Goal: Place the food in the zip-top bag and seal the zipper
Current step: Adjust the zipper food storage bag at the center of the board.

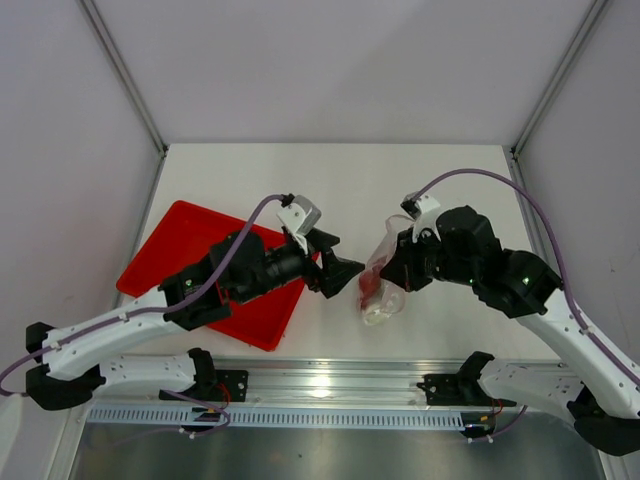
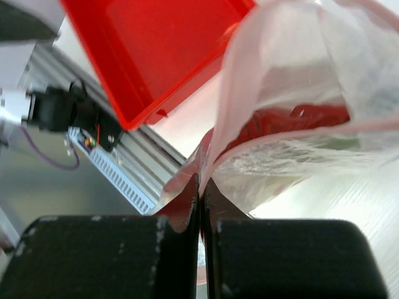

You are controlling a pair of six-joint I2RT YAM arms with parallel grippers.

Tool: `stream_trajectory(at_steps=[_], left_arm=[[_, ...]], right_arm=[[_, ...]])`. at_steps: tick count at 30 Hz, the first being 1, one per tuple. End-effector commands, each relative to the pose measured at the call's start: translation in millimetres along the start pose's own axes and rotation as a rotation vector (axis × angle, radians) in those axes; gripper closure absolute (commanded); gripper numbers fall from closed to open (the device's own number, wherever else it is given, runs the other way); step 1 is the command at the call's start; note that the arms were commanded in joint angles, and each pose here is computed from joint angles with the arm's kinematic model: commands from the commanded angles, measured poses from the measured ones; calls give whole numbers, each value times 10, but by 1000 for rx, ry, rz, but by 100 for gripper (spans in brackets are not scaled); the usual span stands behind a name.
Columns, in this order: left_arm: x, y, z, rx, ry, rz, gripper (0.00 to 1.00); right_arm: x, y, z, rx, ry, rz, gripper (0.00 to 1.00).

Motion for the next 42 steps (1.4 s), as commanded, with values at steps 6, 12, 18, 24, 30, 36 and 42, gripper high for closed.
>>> stream_trajectory(at_steps=[6, 12, 18, 24, 30, 36, 42], left_arm=[[275, -43, 389, -117, 0, -367, 22], [187, -38, 685, -273, -6, -484, 15], [116, -69, 859, -397, 6, -538, 4], [77, -167, 842, -559, 97, -514, 1], [63, -244, 674, -782, 259, -410, 1], [102, -388, 564, -1009, 392, -322, 1], [18, -412, 452, -1152, 504, -238, 1]], right_arm=[[83, 299, 228, 456, -42, 361, 100], [-16, 459, 323, 700, 11, 416, 100], [-41, 649, 541, 942, 7, 408, 100], [-126, 789, 764, 1084, 14, 414, 100], [-219, 894, 865, 1193, 46, 398, 100], [-326, 988, 808, 1219, 136, 410, 100], [-366, 1069, 757, 1232, 171, 433, 100]])
Point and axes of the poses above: each gripper's point midway between its finger pads, its own z axis back along the fingers, its own y axis along the line the jaws close on, x = y × z, the point moved 8 cm from there along z, back along the fingers, and after that the axes turned 13 degrees about z, right-handed, at the moved point
